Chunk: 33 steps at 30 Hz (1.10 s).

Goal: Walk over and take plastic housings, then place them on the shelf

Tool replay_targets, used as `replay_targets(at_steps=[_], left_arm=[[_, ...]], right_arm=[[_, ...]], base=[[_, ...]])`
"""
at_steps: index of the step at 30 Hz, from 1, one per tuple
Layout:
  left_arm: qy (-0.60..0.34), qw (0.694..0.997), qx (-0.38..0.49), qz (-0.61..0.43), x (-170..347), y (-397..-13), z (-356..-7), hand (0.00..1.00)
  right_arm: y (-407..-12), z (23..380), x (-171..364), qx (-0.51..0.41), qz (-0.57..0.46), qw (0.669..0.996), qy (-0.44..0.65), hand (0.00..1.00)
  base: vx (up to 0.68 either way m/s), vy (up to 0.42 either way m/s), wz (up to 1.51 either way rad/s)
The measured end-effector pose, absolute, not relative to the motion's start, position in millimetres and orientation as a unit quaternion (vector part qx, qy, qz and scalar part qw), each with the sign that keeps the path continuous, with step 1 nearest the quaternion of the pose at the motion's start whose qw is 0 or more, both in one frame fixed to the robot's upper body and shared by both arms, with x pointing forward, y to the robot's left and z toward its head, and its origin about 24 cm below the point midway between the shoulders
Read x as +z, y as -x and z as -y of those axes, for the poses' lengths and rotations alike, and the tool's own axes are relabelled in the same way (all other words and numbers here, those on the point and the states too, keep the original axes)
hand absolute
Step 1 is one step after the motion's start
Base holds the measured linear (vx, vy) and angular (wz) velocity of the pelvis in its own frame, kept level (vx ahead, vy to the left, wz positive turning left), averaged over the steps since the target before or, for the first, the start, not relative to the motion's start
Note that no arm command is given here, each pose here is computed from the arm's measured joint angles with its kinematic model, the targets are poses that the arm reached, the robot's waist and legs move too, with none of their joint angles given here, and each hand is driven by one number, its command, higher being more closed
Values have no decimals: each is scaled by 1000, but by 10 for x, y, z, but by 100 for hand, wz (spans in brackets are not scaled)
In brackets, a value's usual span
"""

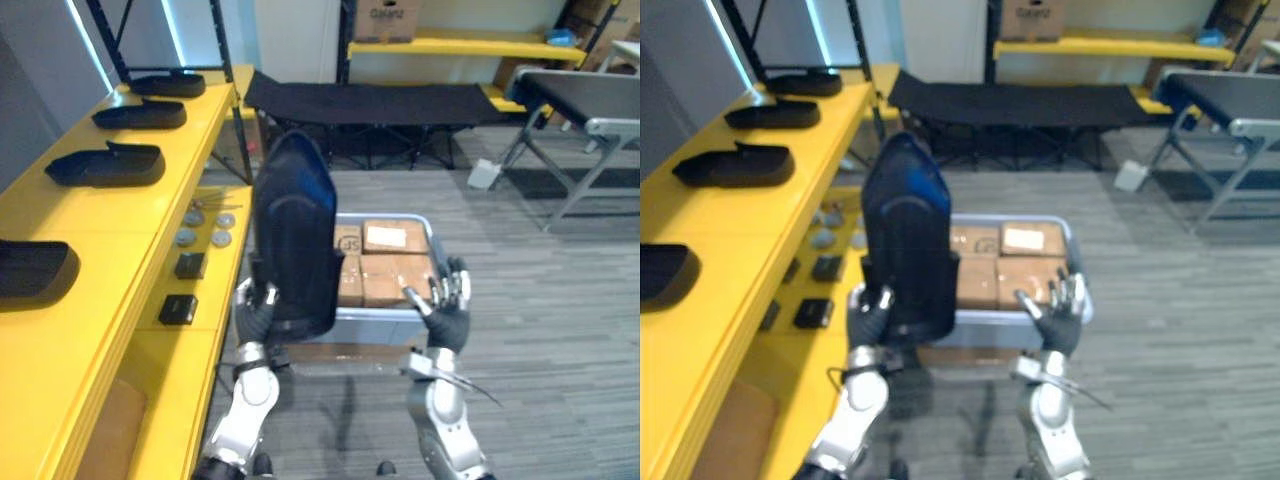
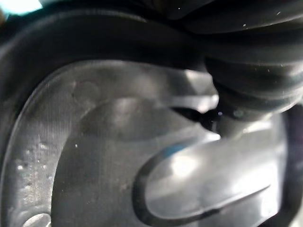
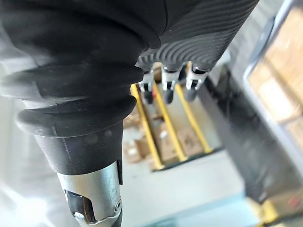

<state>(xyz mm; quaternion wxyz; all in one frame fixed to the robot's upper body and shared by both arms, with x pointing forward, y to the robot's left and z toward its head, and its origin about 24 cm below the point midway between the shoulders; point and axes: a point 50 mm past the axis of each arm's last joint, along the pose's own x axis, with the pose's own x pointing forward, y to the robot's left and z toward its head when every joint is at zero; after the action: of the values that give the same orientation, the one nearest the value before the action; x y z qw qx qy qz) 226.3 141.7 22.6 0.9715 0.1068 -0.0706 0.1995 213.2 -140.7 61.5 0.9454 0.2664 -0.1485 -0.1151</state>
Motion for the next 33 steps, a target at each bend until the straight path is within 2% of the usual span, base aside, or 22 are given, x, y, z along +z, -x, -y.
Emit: replay_targets(at_steps=[4, 11, 15, 20, 25, 28, 33], left_arm=[[-109, 962, 241, 67, 214, -2195, -1570, 100], [-65, 945, 305, 99, 388, -2051, -1840, 100], [-17, 940, 320, 119, 510, -2024, -1875, 100], [3, 917, 364, 165, 734, -1937, -2015, 100], [-10, 882, 421, 212, 960, -1717, -2288, 100], [-21, 878, 429, 213, 980, -1608, -2366, 100], [-38, 878, 432, 202, 971, -1418, -2511, 100]], right_arm=[[-2073, 1472, 627, -87, 143, 940, -298, 0], [-1750, 1857, 111, -177, 2, 953, -244, 0], [-1685, 1894, 43, -165, -10, 957, -237, 0], [-1883, 1695, 98, -95, 7, 965, -245, 0], [-2176, 1216, 277, 27, 38, 979, -196, 0], [-2337, 1053, 367, 59, 59, 985, -151, 0], [-2470, 982, 484, 58, 81, 985, -141, 0]], base=[[-7, 1, -4], [8, 0, -5], [0, 0, 1], [-9, -1, 35], [9, -11, 55], [37, -12, 53], [34, -1, 20]])
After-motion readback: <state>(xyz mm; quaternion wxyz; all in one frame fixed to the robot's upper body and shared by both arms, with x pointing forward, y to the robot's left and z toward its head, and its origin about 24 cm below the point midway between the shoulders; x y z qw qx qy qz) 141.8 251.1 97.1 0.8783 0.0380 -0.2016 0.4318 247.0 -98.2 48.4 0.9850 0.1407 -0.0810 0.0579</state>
